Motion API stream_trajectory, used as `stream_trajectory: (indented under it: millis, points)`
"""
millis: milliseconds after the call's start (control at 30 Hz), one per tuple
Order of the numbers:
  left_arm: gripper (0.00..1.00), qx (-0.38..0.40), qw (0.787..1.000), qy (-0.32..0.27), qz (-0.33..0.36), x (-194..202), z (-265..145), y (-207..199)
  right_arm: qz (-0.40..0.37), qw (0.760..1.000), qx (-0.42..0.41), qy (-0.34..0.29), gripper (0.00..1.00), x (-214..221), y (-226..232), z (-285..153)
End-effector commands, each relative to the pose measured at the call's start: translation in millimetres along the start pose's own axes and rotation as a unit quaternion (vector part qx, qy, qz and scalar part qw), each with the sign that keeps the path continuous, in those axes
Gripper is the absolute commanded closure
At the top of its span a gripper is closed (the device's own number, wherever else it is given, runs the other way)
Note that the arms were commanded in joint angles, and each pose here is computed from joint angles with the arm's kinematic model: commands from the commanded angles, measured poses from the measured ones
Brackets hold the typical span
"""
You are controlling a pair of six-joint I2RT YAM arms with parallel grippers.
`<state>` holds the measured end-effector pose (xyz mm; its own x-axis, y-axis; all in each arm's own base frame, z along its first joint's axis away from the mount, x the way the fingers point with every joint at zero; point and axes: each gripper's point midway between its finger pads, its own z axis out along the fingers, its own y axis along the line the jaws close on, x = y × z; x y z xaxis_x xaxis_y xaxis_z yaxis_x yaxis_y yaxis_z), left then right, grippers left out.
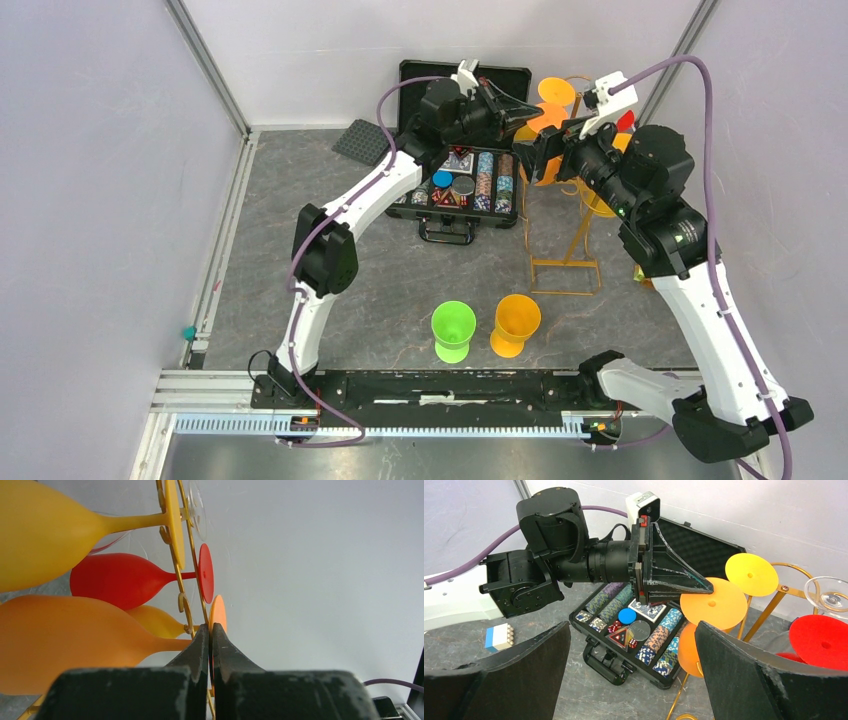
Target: Place the wine glass upside down on the wine glass rack
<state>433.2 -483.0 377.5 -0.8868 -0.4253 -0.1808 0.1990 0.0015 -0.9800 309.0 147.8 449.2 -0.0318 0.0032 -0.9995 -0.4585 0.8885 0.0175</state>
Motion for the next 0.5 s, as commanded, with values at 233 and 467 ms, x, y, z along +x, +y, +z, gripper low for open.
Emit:
stream_trajectory:
  millis: [233, 467]
  points:
    - [0.98, 0.017, 0.998, -0.032, 0.051, -9.6, 3.5, -19.2, 0.002, 1.000, 0.010, -0.014, 0.02, -6.3, -3.8, -1.2]
    - [0.98, 0.028, 0.997, -0.039, 0.059, -11.2, 10.0, -25.6, 0.002, 1.000, 0.011, -0.012, 0.02, -3.8, -3.9, -2.5]
